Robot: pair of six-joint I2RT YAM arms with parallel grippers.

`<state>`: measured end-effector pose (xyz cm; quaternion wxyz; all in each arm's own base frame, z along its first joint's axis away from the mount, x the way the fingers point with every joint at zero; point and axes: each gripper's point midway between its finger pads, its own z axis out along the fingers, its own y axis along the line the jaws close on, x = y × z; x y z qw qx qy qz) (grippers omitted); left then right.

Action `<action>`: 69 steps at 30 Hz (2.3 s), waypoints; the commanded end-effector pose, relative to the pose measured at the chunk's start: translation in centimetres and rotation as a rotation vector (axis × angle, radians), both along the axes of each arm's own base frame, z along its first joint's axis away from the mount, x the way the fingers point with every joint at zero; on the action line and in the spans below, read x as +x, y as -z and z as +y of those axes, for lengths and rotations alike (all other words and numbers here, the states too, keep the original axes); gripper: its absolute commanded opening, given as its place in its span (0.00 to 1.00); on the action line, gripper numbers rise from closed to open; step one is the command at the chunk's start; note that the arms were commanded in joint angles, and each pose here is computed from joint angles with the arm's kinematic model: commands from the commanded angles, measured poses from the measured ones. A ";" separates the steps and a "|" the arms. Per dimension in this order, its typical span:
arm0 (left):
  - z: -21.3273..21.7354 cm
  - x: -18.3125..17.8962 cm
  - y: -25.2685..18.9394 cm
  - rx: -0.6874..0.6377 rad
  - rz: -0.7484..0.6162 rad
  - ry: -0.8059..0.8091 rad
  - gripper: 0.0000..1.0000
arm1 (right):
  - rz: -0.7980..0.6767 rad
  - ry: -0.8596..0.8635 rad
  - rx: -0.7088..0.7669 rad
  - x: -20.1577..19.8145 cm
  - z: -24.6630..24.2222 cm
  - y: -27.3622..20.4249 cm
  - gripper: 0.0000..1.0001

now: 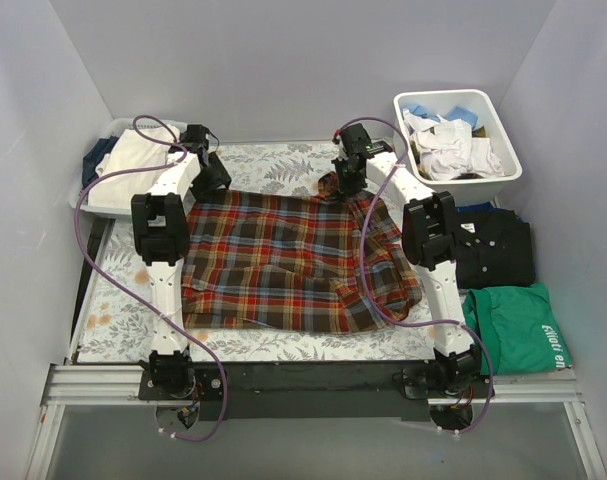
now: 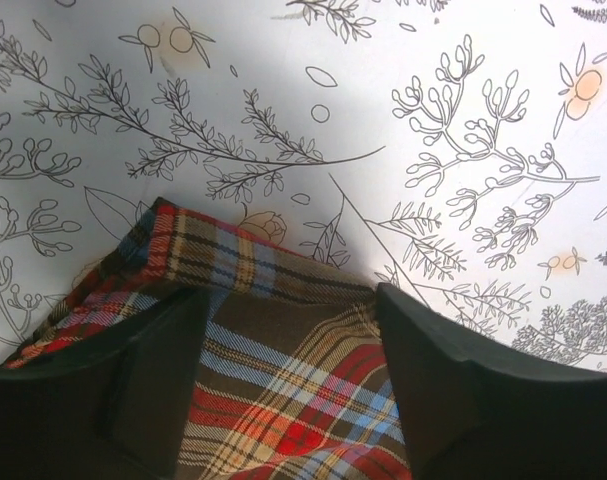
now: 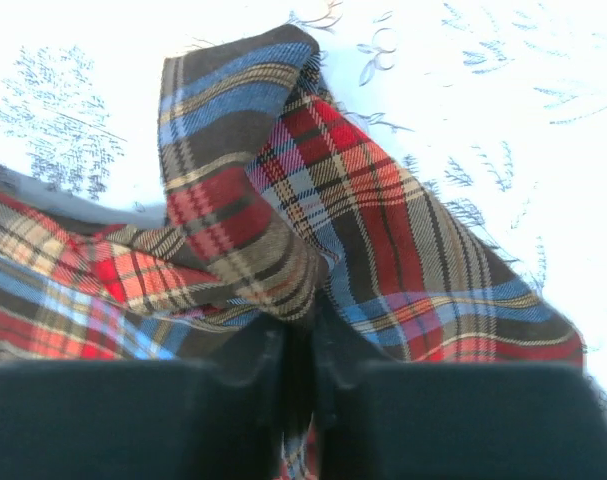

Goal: Fold and stack the long sleeve shirts
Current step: Fold the shirt

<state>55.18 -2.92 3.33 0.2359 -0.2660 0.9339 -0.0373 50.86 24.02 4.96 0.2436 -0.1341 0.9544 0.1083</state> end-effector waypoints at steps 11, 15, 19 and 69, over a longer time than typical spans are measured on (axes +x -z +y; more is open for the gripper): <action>1.7 0.3 -4.8 0.089 -0.074 -0.050 0.00 | -0.213 0.123 0.033 1.8 -3.1 -10.2 0.01; 1.8 0.2 -7.2 0.092 -0.117 -0.064 0.00 | -0.275 0.127 0.084 1.5 -3.8 -13.3 0.01; 2.0 -0.5 -8.8 0.095 -0.137 -0.071 0.00 | -0.280 0.085 0.138 0.6 -3.8 -14.7 0.01; 6.6 -13.8 -8.5 0.087 -0.109 -0.227 0.59 | 0.113 -0.289 0.149 -25.5 -0.1 -7.8 0.54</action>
